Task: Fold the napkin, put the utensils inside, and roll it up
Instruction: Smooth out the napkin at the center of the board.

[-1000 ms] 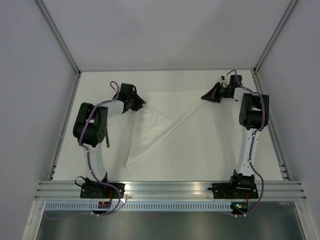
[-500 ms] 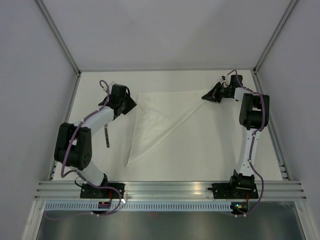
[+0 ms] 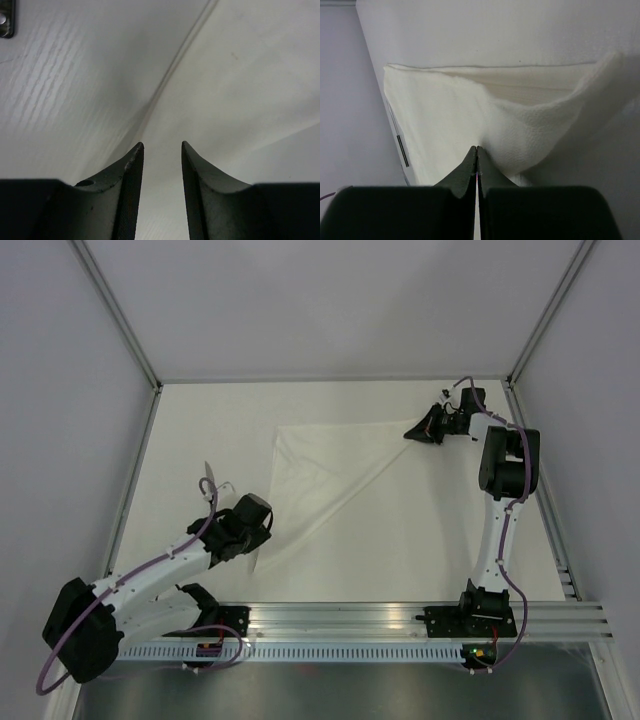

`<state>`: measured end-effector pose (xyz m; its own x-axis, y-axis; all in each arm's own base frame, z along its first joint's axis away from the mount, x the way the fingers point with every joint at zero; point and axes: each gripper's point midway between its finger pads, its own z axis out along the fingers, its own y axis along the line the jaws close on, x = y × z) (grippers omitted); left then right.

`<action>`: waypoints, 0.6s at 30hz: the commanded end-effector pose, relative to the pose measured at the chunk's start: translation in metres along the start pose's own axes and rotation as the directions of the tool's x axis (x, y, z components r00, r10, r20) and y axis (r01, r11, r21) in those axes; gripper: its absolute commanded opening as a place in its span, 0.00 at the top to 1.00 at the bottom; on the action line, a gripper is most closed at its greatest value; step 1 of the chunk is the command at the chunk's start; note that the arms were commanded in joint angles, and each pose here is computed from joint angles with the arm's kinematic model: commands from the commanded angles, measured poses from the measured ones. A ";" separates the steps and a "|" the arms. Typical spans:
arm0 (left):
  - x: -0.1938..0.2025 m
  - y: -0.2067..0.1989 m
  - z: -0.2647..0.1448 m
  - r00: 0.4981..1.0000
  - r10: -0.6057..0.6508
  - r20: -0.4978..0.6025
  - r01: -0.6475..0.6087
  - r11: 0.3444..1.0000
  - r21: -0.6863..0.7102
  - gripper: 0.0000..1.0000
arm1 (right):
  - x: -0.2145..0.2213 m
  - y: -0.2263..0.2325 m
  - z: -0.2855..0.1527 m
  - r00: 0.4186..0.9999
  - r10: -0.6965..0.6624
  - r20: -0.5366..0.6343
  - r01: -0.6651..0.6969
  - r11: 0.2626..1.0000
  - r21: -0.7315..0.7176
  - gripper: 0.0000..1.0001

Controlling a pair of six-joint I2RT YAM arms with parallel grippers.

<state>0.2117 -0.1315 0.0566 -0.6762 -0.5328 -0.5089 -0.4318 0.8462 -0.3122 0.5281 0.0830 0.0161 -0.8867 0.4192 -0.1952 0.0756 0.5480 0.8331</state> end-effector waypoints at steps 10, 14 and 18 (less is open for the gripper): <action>0.019 0.053 -0.010 0.994 -0.105 0.012 0.106 0.987 -0.119 0.53 | 0.002 0.054 0.006 0.986 -0.167 -0.023 0.167 0.986 -0.024 0.99; 0.018 0.048 -0.010 0.997 -0.076 0.005 0.076 0.992 -0.100 0.52 | 0.003 0.048 0.013 0.984 -0.177 -0.036 0.176 0.984 -0.014 0.99; 0.016 0.034 -0.012 0.998 -0.065 0.007 0.066 0.998 -0.019 0.51 | 0.005 0.043 0.017 0.983 -0.177 -0.050 0.177 0.984 -0.008 1.00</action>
<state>0.1697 -0.0997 0.0355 -0.6446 -0.5966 -0.4781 -0.5391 0.7981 -0.2691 0.5247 0.1245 0.0319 -0.9180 0.2836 -0.2772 -0.0589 0.5937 0.8026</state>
